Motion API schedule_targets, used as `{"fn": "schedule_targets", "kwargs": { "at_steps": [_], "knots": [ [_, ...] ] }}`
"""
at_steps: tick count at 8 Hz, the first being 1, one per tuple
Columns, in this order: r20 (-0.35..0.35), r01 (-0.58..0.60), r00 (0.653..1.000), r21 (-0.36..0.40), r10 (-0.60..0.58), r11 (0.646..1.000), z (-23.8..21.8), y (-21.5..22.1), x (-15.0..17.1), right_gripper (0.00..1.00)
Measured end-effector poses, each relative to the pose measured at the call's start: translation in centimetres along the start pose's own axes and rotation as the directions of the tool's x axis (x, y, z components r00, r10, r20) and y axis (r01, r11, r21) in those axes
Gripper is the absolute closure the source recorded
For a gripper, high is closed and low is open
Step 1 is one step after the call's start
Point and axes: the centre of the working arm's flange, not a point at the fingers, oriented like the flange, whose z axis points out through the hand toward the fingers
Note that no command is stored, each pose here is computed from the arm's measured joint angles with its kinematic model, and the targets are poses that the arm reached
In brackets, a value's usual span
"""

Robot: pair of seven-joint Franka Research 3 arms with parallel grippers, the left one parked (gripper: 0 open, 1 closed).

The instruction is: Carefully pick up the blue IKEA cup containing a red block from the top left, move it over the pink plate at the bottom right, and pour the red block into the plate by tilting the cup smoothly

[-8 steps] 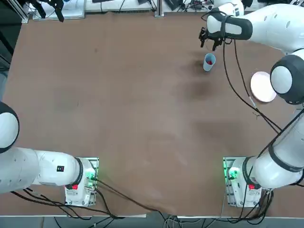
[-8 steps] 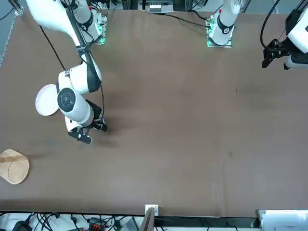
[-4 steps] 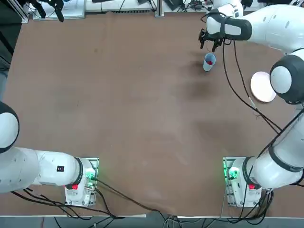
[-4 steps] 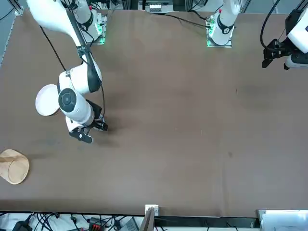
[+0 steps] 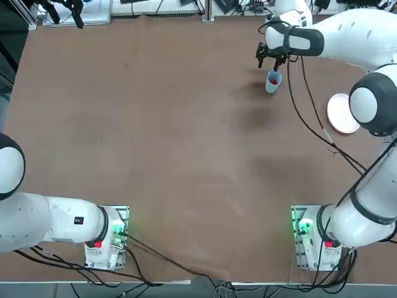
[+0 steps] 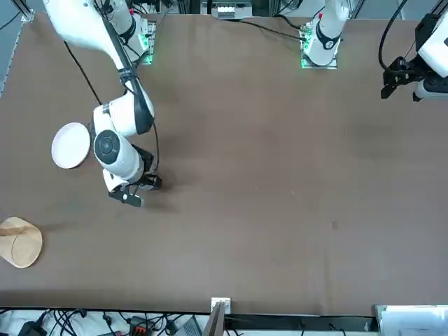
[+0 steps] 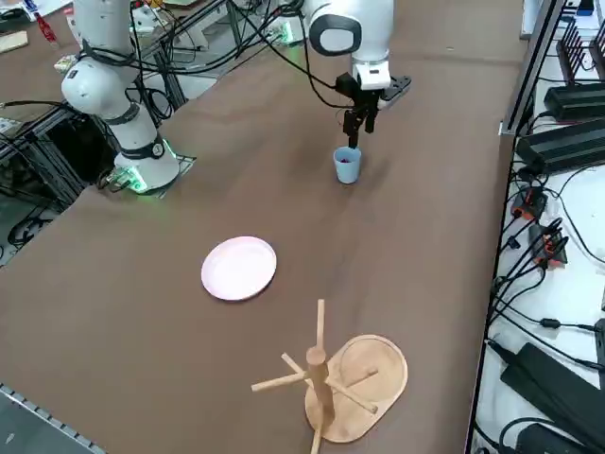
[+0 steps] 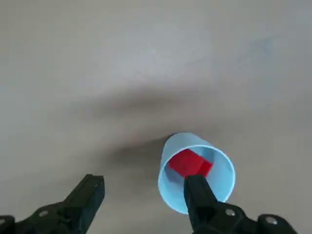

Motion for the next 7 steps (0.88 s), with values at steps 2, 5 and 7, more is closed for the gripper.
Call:
{"fn": "schedule_targets", "kwargs": {
  "at_steps": [2, 5, 7],
  "knots": [
    [-0.010, 0.001, 1.000, 0.008, -0.001, 1.000, 0.5, 0.0, 0.2, 0.00],
    [-0.003, 0.006, 1.000, 0.006, -0.006, 1.000, 2.4, 0.0, 0.2, 0.00],
    [0.005, 0.012, 1.000, 0.002, -0.012, 1.000, 3.4, 0.2, -0.3, 0.00]
  ]
}}
